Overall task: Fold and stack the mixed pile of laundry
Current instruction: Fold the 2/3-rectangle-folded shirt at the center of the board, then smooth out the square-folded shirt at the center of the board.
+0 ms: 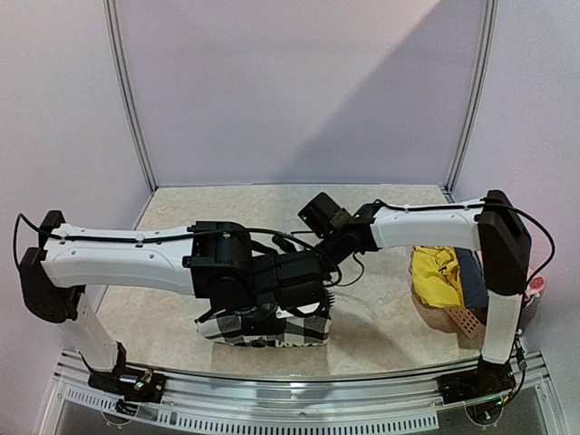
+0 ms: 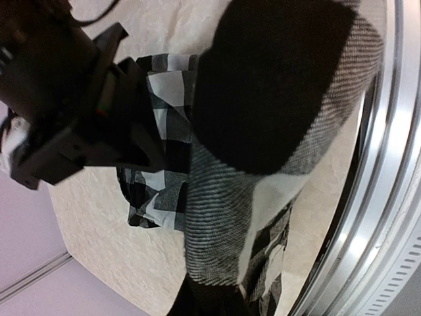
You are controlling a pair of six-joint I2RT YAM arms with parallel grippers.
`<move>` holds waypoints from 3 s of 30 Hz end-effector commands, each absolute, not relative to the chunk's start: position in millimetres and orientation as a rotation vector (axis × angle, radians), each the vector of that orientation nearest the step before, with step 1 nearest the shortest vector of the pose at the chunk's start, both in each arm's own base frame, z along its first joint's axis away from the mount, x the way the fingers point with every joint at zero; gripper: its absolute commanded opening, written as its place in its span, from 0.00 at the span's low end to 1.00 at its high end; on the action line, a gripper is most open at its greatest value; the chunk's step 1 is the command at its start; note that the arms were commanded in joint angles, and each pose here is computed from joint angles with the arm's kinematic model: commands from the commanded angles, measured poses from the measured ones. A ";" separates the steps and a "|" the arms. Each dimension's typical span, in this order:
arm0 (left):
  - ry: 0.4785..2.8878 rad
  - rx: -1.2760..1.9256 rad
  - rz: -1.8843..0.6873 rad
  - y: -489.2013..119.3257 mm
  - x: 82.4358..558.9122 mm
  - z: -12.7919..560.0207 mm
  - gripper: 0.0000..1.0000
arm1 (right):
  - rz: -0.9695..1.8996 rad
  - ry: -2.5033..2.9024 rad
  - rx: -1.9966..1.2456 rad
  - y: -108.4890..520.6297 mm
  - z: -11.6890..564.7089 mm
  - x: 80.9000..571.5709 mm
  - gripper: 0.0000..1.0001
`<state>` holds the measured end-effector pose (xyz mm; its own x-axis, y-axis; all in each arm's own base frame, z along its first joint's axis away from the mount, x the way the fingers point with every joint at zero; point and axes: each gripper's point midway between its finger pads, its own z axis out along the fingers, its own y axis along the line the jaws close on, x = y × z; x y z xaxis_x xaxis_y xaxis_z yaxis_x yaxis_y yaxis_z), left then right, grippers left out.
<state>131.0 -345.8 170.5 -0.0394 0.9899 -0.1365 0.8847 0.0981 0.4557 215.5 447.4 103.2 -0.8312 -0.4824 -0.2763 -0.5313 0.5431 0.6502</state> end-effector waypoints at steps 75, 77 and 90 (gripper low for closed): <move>1.958 1.192 0.318 -347.7 390.8 182.3 0.98 | 0.577 2.672 -0.215 303.1 169.1 288.8 0.01; 1.960 1.122 0.331 -336.1 388.5 203.8 0.99 | 0.604 2.653 -0.202 302.6 175.6 287.4 0.02; 2.193 0.683 0.248 -245.3 333.5 230.2 0.99 | 0.799 2.533 -0.260 335.7 204.2 267.1 0.11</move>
